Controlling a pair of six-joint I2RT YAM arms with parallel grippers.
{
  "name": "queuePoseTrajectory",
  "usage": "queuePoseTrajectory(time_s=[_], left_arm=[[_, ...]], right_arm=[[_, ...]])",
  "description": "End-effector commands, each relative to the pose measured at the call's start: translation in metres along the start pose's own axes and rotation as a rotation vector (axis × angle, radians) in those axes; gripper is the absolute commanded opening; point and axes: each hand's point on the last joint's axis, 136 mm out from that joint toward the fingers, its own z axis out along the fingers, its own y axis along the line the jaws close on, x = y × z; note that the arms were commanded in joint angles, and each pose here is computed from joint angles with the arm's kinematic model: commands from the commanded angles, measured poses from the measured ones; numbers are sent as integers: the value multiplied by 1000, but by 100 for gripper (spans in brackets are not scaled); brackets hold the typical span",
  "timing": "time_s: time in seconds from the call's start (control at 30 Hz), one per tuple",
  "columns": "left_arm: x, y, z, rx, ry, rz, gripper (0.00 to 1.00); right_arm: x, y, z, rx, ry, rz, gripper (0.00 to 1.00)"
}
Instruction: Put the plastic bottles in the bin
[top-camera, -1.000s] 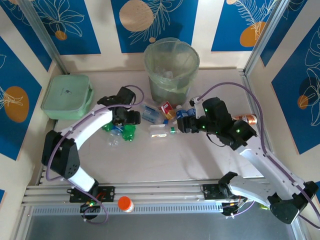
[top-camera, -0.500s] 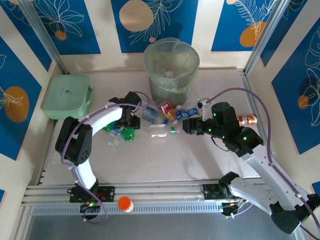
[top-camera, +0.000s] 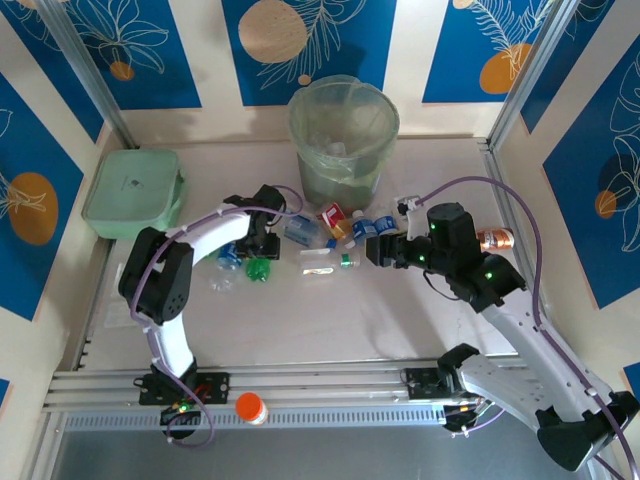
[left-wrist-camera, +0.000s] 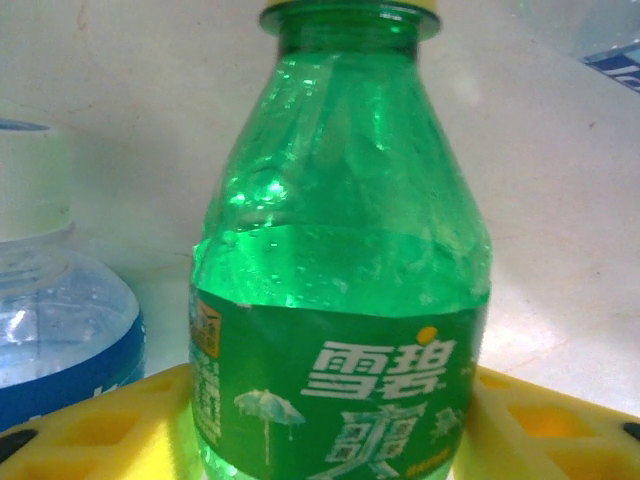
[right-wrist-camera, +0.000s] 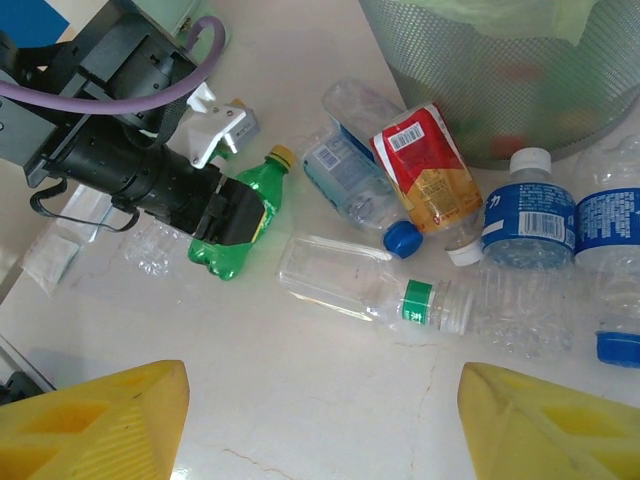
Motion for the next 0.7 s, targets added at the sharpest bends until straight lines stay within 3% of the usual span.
queuePoseTrajectory(time_s=[0.0,0.23,0.33,0.4,0.6,0.67], left_arm=[[-5,-8,0,35,-16,7,53],[-7,1,-52,48,-130,7,52],[-6,-4,-83,120,-216,44,53],[-3,-20,-106,236,-286,100,55],[26,-96,-187,797,-509,338,53],[37,-106,-208,877,-560,403,53]], right_arm=[[-6,7,-2,-36,-13,11,71],[-14,14,-8,-60,-32,22,71],[-14,21,-7,-97,-26,37,71],[-15,30,-7,-151,-22,47,72],[-23,57,-1,-311,-7,99,72],[-28,68,-1,-376,-5,121,73]])
